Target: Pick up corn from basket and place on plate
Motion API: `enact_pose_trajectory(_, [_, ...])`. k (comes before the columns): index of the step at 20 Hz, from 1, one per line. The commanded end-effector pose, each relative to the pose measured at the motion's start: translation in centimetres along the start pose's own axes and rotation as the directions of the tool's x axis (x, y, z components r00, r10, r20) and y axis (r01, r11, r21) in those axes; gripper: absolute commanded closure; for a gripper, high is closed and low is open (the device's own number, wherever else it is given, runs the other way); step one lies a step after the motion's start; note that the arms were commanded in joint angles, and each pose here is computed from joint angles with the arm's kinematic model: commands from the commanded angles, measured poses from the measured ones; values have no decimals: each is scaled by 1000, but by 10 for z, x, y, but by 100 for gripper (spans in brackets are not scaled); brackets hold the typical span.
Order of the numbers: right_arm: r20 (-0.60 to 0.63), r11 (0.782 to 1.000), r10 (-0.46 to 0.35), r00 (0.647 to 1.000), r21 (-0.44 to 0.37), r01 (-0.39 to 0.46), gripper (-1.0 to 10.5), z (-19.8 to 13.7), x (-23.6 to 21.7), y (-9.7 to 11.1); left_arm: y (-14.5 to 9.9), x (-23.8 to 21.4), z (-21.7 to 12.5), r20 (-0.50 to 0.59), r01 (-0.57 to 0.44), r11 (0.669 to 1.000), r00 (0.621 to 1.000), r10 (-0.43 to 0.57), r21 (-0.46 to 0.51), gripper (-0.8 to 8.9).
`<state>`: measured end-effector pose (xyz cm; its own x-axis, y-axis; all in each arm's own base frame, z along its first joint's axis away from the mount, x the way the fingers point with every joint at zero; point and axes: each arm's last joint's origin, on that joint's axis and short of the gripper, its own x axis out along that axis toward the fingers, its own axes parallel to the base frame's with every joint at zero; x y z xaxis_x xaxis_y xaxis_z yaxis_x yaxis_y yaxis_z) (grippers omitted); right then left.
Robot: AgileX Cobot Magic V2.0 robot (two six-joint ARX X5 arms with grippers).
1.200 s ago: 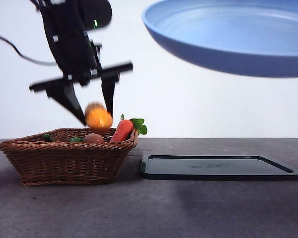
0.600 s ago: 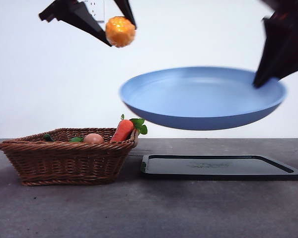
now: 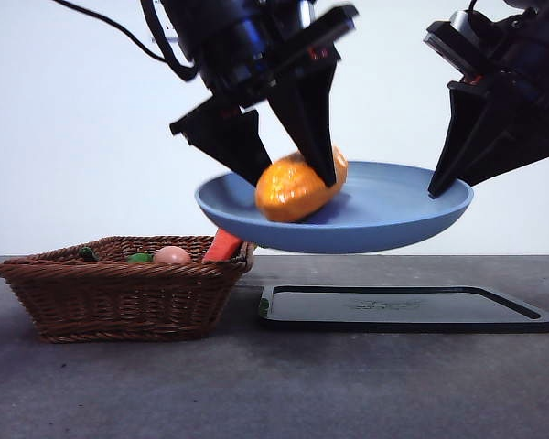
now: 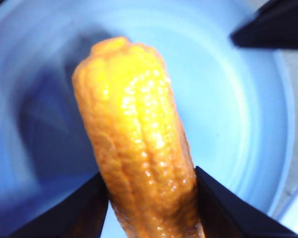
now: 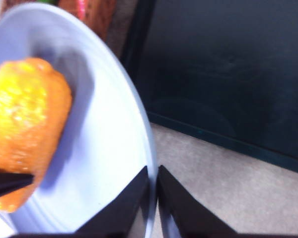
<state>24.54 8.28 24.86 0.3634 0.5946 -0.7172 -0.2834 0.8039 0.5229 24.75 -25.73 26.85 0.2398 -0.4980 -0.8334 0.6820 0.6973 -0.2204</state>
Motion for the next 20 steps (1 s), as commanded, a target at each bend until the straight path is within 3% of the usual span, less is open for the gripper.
enact_pose_trajectory(1, [5,999,31,1000,11,-31,944,6,-1,3,-1,10,3,-9,-29,999,1000,29,19,569])
enact_pose_trajectory(5, [-4,999,31,1000,16,-30,944,5,-1,2,0,12,3,-9,-56,998,998,56,19,487])
enact_pose_trajectory(13, [-16,999,27,999,23,-27,944,3,-1,2,-3,8,4,-25,-54,998,998,55,22,486])
enact_pose_trajectory(20, [-26,999,24,999,30,-24,944,2,-1,2,-11,-19,23,4,-51,997,999,51,49,486])
